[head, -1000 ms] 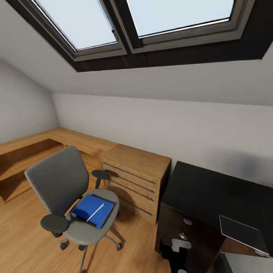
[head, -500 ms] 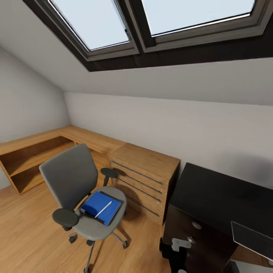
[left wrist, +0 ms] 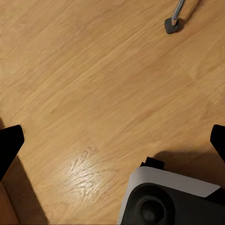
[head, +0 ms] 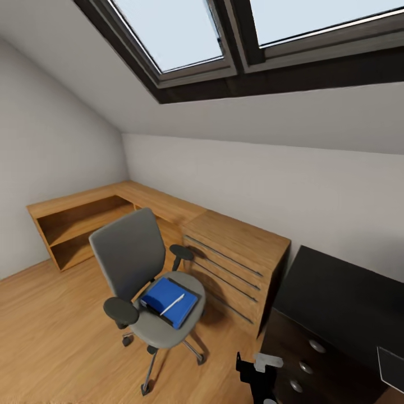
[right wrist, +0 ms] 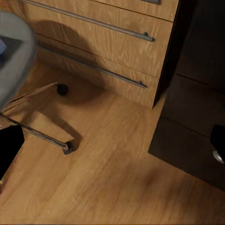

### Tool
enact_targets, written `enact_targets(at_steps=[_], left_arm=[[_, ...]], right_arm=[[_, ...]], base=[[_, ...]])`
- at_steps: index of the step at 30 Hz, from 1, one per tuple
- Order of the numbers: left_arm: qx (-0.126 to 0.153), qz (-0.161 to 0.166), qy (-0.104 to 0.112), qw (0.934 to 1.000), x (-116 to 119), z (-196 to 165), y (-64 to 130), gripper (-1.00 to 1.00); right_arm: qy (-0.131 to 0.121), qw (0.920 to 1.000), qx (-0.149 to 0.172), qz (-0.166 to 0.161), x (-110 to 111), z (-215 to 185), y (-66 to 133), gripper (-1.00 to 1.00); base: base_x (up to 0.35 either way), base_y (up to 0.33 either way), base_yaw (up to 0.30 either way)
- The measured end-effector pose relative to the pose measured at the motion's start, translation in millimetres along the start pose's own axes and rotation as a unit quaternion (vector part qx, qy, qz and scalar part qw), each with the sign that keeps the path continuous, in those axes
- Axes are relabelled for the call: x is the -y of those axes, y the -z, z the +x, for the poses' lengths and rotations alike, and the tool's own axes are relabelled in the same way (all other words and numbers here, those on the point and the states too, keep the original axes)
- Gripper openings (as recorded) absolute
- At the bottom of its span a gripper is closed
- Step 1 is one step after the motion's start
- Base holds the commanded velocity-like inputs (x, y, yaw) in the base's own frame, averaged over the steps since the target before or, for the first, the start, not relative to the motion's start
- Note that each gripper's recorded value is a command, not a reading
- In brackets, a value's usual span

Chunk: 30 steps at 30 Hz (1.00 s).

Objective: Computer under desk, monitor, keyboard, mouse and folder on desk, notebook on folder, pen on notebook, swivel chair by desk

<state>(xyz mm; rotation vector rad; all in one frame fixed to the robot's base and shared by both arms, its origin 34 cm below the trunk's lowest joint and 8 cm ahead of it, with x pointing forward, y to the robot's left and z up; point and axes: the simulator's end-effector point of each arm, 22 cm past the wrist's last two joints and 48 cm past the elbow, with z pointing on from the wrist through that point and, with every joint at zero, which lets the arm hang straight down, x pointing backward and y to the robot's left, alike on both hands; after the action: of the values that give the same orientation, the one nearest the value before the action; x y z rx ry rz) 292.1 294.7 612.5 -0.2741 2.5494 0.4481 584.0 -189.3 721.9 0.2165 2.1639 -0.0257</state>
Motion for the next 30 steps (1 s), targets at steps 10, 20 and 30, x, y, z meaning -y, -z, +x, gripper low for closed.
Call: enact_targets(at_steps=[10, 20, 30], left_arm=[[-0.004, -0.001, -0.002, 1.0000, -1, 3, 0.2, 1.00], [-0.007, 0.000, -0.003, 1.0000, -1, 6, 0.6, 1.00], [-0.008, 0.000, -0.003, 1.0000, 0, 6, 0.7, 1.00]], right_arm=[[0.001, 1.0000, -0.005, 0.001, 1, 5, -0.4, 1.00], [0.002, 0.9999, -0.010, 0.001, 1, 10, -0.1, 1.00], [0.006, 0.9998, -0.017, 0.002, 3, 17, 1.5, 1.00]], base=[[0.209, 0.212, 0.228], [0.229, 0.212, 0.111], [0.068, 0.035, 0.005]])
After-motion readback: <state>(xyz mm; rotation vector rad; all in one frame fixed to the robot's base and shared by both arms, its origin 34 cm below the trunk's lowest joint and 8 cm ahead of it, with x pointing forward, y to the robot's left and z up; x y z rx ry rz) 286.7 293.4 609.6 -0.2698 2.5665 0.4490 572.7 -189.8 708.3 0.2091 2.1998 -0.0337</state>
